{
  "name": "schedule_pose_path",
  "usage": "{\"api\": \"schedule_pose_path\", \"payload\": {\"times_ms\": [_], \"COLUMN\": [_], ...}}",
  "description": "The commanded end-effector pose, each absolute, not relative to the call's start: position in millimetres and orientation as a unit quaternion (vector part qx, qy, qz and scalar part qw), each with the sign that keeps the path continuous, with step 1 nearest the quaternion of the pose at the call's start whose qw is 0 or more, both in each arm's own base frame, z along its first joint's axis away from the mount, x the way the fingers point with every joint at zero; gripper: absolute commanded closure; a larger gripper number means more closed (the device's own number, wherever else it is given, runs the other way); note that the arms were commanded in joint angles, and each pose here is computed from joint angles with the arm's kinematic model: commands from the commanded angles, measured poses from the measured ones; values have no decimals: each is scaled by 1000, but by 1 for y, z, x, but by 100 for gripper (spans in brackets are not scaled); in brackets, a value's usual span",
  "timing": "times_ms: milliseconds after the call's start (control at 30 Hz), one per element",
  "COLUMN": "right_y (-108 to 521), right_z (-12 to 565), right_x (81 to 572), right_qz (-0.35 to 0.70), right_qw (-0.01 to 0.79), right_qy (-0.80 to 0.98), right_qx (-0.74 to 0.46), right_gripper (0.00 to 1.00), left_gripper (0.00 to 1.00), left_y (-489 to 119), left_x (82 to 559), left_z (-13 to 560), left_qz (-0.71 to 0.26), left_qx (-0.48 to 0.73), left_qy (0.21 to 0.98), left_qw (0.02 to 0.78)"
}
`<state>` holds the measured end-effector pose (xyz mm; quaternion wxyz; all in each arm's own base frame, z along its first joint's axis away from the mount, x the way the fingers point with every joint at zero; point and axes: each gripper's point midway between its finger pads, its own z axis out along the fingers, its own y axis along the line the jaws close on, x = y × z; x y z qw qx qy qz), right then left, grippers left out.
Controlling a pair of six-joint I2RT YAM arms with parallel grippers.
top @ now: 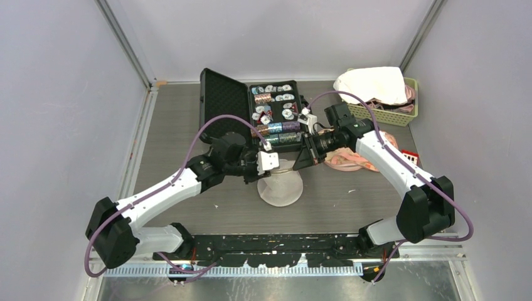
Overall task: Unzip the laundry bag and remove the bra
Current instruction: Unzip the laundry bag at the center of the board.
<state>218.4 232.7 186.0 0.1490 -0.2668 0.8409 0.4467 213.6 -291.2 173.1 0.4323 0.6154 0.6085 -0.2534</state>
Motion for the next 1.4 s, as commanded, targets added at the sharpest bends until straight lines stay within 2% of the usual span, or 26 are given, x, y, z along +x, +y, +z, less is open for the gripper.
{"api": "schedule_pose_path", "payload": {"times_ms": [0,100,233,633,1233,1367], "right_y": [244,248,253,245,232,234], "right_z": [205,206,207,206,201,202], "right_x": [215,213,213,201,187,187], "right_qz": [468,471,473,462,451,457], "right_qw": [173,169,169,163,149,150], "right_qy": [816,813,809,812,819,818], "right_qx": [-292,-298,-305,-319,-323,-316], "right_gripper": [99,99,99,99,99,99], "left_gripper": [67,60,60,99,100,100], "left_y": [-311,-322,-335,-318,-263,-263], "left_x": [201,197,194,197,226,216], "left_z": [201,205,206,184,160,166], "left_qz": [-259,-261,-260,-225,-156,-176], "left_qx": [641,650,661,666,647,647], "left_qy": [562,551,540,556,582,573], "left_qw": [454,453,452,443,467,472]}}
